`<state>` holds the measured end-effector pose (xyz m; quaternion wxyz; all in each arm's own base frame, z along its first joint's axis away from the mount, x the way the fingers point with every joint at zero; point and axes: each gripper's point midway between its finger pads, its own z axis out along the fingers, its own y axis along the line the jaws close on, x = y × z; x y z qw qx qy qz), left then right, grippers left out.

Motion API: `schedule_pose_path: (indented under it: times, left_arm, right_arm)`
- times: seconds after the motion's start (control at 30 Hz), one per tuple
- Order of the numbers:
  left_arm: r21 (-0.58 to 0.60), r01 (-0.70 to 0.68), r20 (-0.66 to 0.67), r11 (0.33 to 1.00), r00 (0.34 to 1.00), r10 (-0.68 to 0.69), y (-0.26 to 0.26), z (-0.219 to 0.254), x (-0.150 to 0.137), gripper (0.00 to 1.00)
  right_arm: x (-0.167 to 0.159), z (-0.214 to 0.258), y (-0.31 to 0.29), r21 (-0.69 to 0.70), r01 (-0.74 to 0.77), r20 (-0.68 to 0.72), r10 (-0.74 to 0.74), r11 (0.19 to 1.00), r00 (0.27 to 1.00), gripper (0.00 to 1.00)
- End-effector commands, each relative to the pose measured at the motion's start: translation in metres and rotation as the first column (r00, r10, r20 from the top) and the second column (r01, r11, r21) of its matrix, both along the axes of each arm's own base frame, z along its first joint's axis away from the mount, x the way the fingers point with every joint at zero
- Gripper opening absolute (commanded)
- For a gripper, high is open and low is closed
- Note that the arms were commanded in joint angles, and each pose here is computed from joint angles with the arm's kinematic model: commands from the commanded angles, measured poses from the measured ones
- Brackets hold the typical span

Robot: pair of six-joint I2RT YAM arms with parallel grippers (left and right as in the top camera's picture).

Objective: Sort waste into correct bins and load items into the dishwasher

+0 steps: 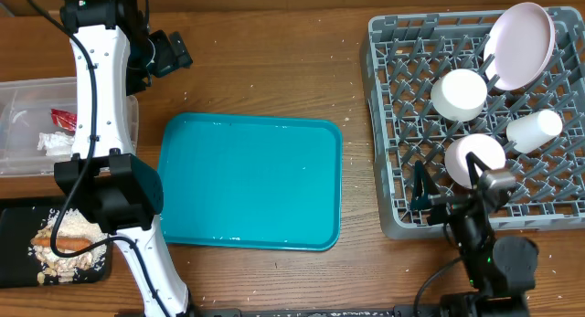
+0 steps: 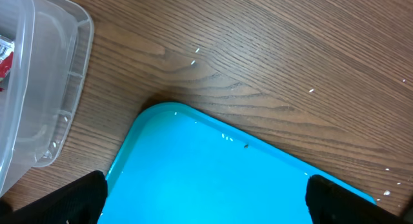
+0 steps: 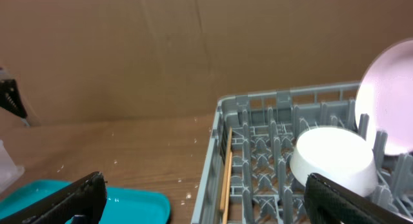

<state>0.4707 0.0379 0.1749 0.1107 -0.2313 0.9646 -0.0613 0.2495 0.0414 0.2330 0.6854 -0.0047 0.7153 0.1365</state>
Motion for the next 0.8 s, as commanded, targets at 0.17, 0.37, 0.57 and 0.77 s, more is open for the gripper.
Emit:
schedule_pose_path:
  times: [0.17, 0.37, 0.57, 0.77]
  left_arm:
    - [-0.008, -0.001, -0.001, 1.0, 1.0, 0.001, -0.003, 0.0, 0.0, 1.0]
    - [-0.008, -0.001, -0.001, 1.0, 1.0, 0.001, -0.003, 0.0, 0.0, 1.0]
    - [-0.008, -0.001, -0.001, 1.0, 1.0, 0.001, -0.003, 0.0, 0.0, 1.0]
    - [-0.008, -0.001, -0.001, 1.0, 1.0, 0.001, -0.003, 0.0, 0.0, 1.0]
  right_arm:
    - [-0.004, -0.017, -0.008, -0.006, 0.028, 0.172, -0.026, 1.0, 0.985, 1.0]
    - [-0.005, -0.016, -0.025, 0.008, 0.123, 0.19, -0.122, 0.992, 0.974, 1.0]
    - [-0.004, -0.04, -0.039, -0.001, 0.207, 0.098, -0.206, 0.978, 0.974, 1.0]
    - [-0.003, -0.062, -0.04, -0.043, 0.209, 0.013, -0.209, 0.977, 0.978, 1.0]
